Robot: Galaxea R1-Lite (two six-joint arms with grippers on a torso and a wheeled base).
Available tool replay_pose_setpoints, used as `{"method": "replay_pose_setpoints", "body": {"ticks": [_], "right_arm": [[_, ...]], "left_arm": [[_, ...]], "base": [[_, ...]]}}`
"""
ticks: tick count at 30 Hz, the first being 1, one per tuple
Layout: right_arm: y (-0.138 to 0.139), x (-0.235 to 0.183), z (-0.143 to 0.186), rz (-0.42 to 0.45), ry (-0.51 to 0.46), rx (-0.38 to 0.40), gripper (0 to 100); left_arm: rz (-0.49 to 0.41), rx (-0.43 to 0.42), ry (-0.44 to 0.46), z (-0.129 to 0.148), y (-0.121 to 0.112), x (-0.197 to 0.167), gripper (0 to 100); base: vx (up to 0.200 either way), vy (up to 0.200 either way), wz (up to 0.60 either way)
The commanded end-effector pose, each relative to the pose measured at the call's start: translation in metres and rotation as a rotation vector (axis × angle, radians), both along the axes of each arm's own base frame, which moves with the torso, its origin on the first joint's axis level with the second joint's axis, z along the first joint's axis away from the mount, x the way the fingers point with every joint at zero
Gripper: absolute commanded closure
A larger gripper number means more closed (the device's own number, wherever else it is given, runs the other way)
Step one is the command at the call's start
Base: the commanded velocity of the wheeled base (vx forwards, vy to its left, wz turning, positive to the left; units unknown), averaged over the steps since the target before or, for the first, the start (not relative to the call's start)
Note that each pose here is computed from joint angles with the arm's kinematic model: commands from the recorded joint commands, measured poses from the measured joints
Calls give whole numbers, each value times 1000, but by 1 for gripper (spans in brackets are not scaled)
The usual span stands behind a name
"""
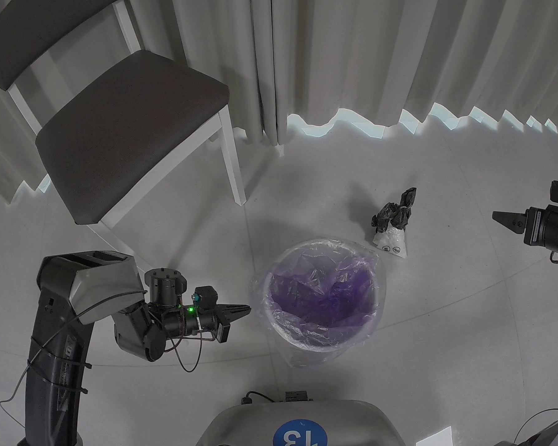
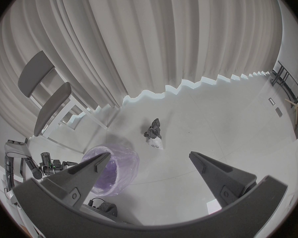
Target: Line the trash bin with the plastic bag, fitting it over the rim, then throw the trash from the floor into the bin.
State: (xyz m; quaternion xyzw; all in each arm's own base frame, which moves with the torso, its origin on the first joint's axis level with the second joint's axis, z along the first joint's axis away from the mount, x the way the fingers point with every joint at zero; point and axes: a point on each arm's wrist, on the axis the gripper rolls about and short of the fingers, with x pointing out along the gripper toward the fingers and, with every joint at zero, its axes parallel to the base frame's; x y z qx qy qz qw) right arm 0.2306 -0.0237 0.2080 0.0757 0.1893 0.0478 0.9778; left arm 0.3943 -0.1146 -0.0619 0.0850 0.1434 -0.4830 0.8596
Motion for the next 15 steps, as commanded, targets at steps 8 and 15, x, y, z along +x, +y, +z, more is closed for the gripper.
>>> {"method": "replay_pose_setpoints", "body": {"ticks": [8,15], "right_arm": [[0,0,0,0,1,0,0],[0,0,0,1,-1,1,0]], "left_arm": [[41,-7,4,8,18,2,0],[13,-6,0,7,7,2,0]], "base": [[0,0,0],[0,0,0]]}}
